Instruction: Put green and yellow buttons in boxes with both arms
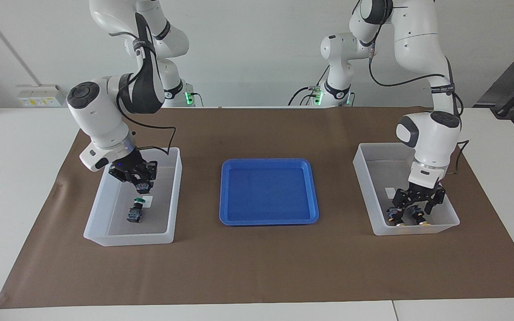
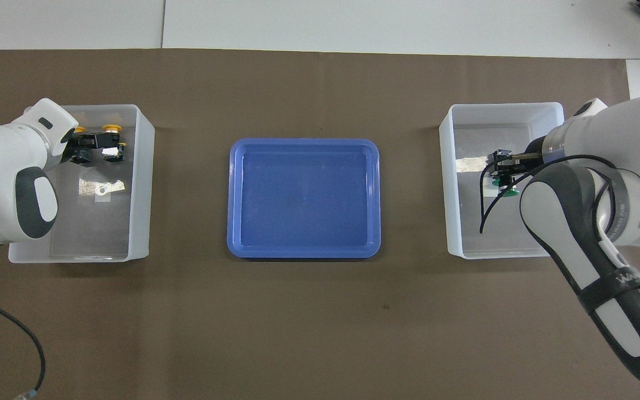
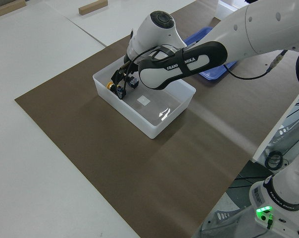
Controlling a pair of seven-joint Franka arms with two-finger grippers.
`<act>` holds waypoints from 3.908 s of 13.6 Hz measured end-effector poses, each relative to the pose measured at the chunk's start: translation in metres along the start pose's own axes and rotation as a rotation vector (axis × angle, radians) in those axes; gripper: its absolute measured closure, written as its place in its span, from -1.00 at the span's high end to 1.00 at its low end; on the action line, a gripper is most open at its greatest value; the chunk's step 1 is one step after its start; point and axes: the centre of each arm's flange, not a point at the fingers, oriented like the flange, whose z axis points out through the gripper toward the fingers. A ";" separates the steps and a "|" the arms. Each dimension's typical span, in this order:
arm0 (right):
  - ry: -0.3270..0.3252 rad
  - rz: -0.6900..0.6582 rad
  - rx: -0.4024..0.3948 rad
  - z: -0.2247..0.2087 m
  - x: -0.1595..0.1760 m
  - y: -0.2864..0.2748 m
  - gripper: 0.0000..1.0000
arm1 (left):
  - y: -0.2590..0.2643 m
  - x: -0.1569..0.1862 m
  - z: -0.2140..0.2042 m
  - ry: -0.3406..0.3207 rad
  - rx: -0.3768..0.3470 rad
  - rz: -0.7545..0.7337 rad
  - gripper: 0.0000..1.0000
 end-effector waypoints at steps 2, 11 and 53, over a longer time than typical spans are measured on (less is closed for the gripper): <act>-0.001 0.006 -0.007 0.031 -0.017 0.008 -0.18 | 0.004 0.001 -0.012 -0.038 -0.007 0.005 1.00; 0.026 0.009 -0.016 0.066 -0.037 0.010 -0.18 | 0.103 -0.004 -0.157 -0.233 -0.066 0.101 1.00; -0.049 0.106 -0.097 -0.246 -0.034 0.009 1.00 | 0.052 0.034 -0.290 -0.393 -0.045 0.048 1.00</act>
